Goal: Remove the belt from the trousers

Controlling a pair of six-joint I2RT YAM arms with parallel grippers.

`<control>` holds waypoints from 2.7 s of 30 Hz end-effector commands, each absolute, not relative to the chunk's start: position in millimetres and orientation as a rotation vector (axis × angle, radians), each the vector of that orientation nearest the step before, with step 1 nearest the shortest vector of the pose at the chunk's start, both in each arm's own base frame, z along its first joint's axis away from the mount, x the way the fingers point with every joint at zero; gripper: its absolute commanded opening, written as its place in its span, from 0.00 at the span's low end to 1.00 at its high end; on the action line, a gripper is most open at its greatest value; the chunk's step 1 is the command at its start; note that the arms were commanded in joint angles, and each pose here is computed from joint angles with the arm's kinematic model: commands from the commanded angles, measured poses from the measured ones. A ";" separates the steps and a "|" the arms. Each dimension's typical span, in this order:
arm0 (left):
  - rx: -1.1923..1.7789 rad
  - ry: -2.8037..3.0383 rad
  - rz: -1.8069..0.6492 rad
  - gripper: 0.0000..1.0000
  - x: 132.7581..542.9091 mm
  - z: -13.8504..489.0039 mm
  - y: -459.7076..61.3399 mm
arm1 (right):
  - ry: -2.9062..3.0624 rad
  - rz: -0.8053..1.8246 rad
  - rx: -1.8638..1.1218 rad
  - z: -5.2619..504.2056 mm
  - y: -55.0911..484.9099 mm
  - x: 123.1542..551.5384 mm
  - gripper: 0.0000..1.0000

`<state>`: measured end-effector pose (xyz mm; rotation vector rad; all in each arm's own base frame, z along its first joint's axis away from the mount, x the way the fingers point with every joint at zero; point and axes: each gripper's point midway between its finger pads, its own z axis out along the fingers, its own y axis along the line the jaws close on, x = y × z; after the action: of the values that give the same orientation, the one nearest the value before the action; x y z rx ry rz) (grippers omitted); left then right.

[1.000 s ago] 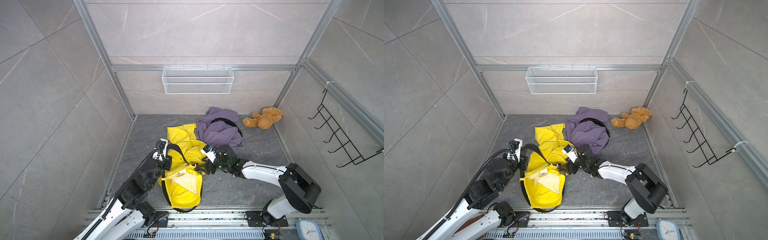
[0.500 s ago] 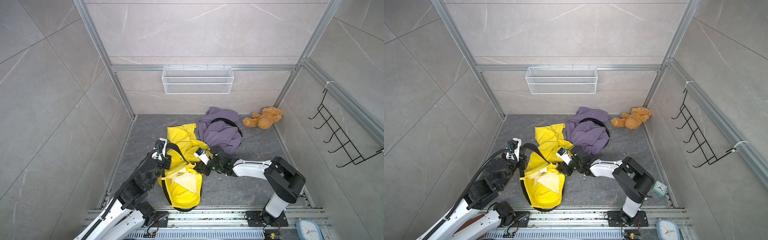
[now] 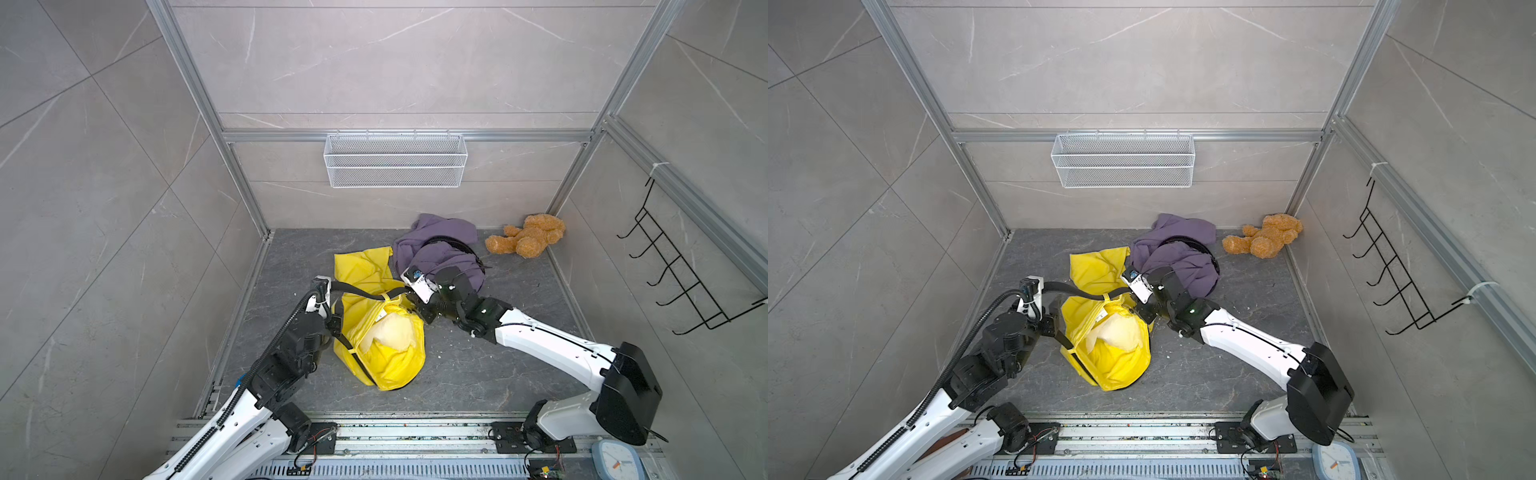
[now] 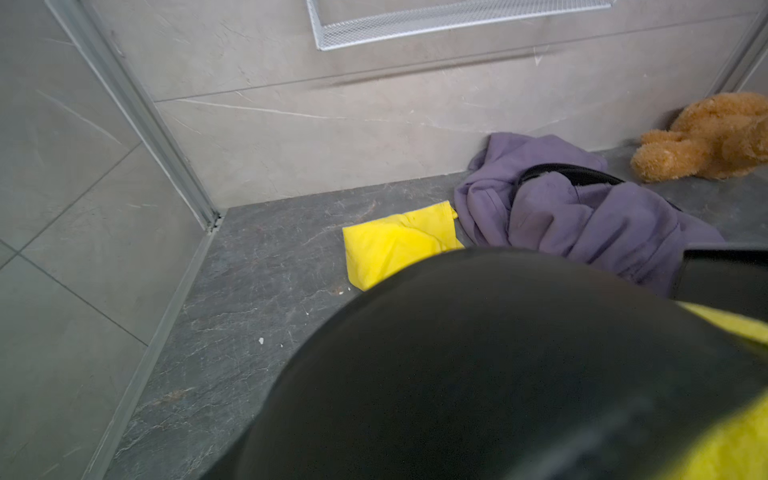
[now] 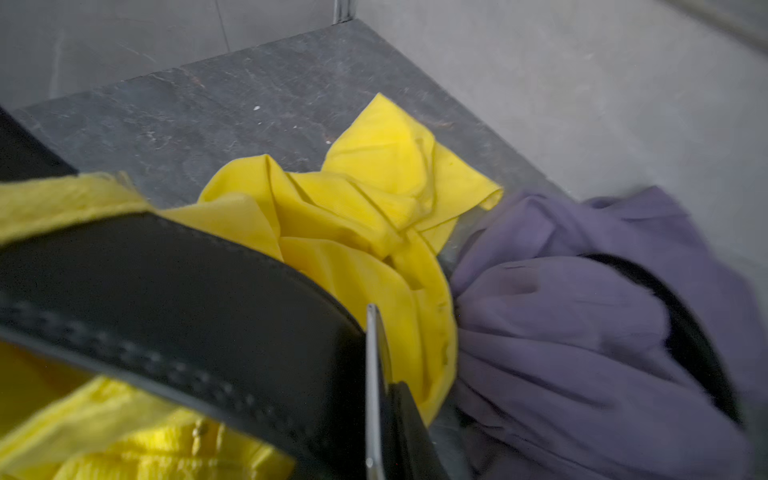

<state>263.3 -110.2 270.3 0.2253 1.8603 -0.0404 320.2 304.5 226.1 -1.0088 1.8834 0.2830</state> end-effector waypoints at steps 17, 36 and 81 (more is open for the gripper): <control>0.638 1.815 -0.033 1.00 262.7 314.0 -212.8 | 1.954 0.037 -1.037 296.1 259.2 315.0 0.00; 0.902 1.839 0.017 0.99 202.7 305.9 -203.6 | 2.046 -0.016 -1.076 284.2 238.1 319.0 0.00; 1.243 1.763 0.035 0.11 273.6 273.9 -264.2 | 2.018 0.204 -1.130 294.5 256.1 293.4 0.00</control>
<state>265.1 -261.3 262.6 1.2990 1.8139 0.0522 301.1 248.6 259.8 -1.1760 2.1028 0.1023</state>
